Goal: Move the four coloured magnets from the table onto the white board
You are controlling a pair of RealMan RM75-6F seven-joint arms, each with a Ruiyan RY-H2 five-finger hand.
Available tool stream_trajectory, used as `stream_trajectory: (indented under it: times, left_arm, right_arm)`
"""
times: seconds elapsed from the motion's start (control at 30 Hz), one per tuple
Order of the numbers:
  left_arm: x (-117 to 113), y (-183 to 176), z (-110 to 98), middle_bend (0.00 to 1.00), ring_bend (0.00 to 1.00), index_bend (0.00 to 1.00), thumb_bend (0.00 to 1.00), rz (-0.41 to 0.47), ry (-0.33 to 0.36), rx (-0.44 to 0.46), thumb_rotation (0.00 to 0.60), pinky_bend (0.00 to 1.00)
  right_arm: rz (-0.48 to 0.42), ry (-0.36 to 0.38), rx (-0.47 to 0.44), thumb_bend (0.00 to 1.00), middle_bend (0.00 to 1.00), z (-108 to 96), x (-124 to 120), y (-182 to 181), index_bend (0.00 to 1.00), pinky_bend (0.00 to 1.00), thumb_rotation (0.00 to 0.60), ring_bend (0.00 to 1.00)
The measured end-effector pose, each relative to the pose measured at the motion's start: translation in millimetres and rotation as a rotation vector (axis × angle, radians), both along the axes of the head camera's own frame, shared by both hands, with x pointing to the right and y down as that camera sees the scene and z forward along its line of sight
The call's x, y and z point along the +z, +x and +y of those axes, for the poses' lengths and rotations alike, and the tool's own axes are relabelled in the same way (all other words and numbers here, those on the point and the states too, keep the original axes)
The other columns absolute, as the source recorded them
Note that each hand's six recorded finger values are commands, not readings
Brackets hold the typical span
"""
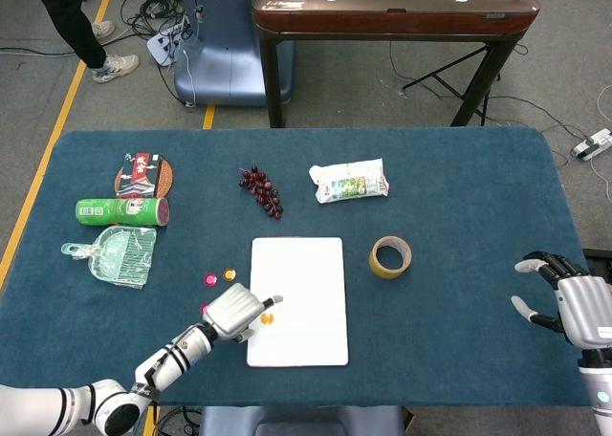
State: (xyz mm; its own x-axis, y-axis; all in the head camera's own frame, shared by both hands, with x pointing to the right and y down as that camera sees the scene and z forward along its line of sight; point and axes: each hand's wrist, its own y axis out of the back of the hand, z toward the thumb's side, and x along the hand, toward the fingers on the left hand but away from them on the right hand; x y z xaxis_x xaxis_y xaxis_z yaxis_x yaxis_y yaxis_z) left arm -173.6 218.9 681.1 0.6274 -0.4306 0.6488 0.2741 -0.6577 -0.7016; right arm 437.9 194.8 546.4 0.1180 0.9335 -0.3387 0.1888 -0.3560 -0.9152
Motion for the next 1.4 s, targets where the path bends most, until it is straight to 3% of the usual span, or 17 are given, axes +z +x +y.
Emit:
stream_trajectory:
  times: [0.17,0.33,0.7,1.03,1.4]
  left_arm:
    - [0,-14,-3,1.00,1.00,0.34,0.27,-0.023,0.017,-0.033,0.600,1.00]
    - [6,-25,-13,1.00,1.00,0.39,0.27,-0.054,0.049,-0.066,0.600,1.00]
    - [29,-41,-36,1.00,1.00,0.44,0.27,-0.142,0.009,-0.176,0.600,1.00]
    - [49,-52,-60,1.00,1.00,0.46,0.27,-0.223,0.045,-0.286,0.600,1.00]
    - [56,-61,-66,1.00,1.00,0.49,0.27,-0.262,0.026,-0.358,0.600,1.00]
  right_arm:
    - [0.005,-0.003,-0.005,0.16,0.33,1,1,-2,0.39,0.44,0.600,0.31]
    - [0.011,-0.010,-0.006,0.16,0.34,1,4,-2,0.39,0.44,0.600,0.31]
    - [0.012,-0.013,-0.008,0.16,0.34,1,4,-2,0.39,0.44,0.600,0.31]
    - [0.009,-0.017,-0.011,0.16,0.34,1,5,-3,0.39,0.44,0.600,0.31]
    - [0.013,-0.025,-0.019,0.16,0.34,2,8,-5,0.39,0.44,0.600,0.31]
